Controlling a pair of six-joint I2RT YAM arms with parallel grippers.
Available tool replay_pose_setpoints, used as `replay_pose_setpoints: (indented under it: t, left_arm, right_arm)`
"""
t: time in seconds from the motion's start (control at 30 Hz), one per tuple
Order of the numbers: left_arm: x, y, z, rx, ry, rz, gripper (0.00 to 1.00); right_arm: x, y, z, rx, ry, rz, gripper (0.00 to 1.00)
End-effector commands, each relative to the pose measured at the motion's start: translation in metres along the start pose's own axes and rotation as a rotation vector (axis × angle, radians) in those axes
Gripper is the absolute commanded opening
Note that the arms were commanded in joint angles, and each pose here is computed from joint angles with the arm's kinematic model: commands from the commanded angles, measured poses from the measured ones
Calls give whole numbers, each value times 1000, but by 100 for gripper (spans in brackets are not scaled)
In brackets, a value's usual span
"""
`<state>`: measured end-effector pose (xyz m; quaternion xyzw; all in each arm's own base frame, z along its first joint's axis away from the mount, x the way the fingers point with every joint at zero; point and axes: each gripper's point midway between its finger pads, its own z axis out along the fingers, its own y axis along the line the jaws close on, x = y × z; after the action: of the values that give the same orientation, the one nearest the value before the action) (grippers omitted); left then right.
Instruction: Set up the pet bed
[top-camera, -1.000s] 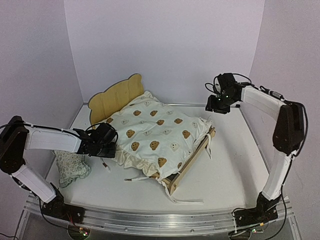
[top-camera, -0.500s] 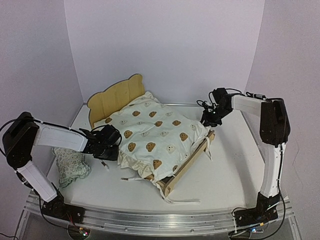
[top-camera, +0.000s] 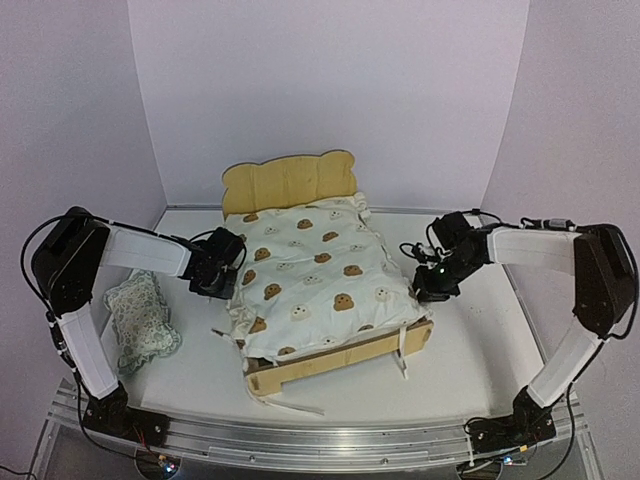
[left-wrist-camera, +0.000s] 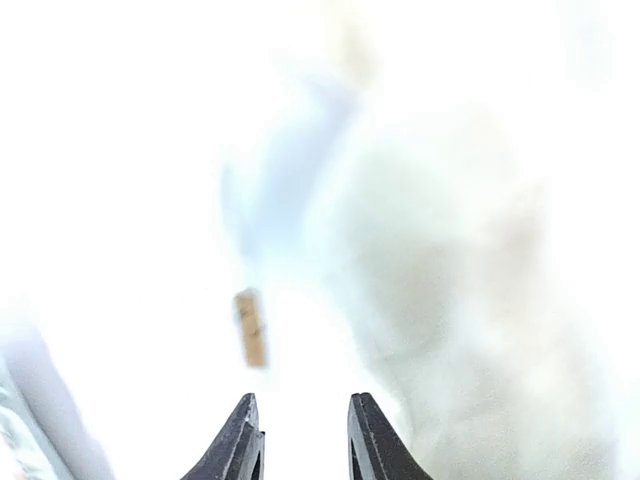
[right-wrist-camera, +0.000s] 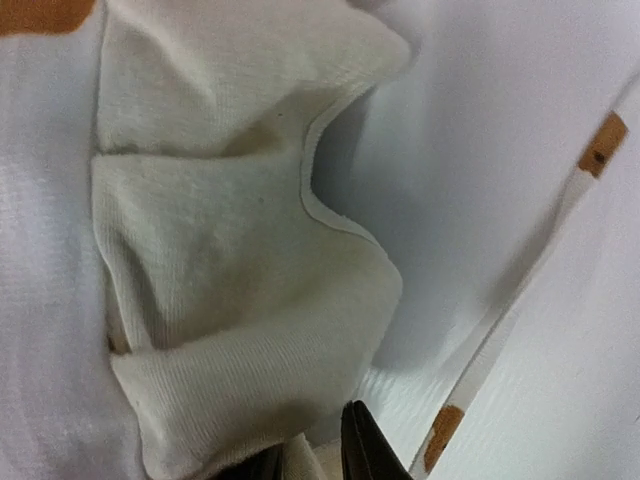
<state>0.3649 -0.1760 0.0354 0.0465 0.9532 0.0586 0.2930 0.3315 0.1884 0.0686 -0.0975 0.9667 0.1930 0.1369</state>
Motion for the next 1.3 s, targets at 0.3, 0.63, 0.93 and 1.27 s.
replay_pose_setpoints:
  t: [0.3, 0.63, 0.93, 1.27]
  left_arm:
    - [-87, -38, 20, 239, -203, 141, 30]
    - [-109, 24, -4, 70, -237, 71, 38]
    - [-119, 52, -32, -36, -244, 10, 67]
    - [-96, 70, -69, -21, -195, -144, 78]
  right_arm:
    - [84, 193, 17, -275, 55, -280, 25]
    - [-2, 70, -86, 271, -323, -411, 80]
    - [-114, 64, -152, 299, -591, -579, 97]
    - [-214, 58, -145, 60, -636, -685, 97]
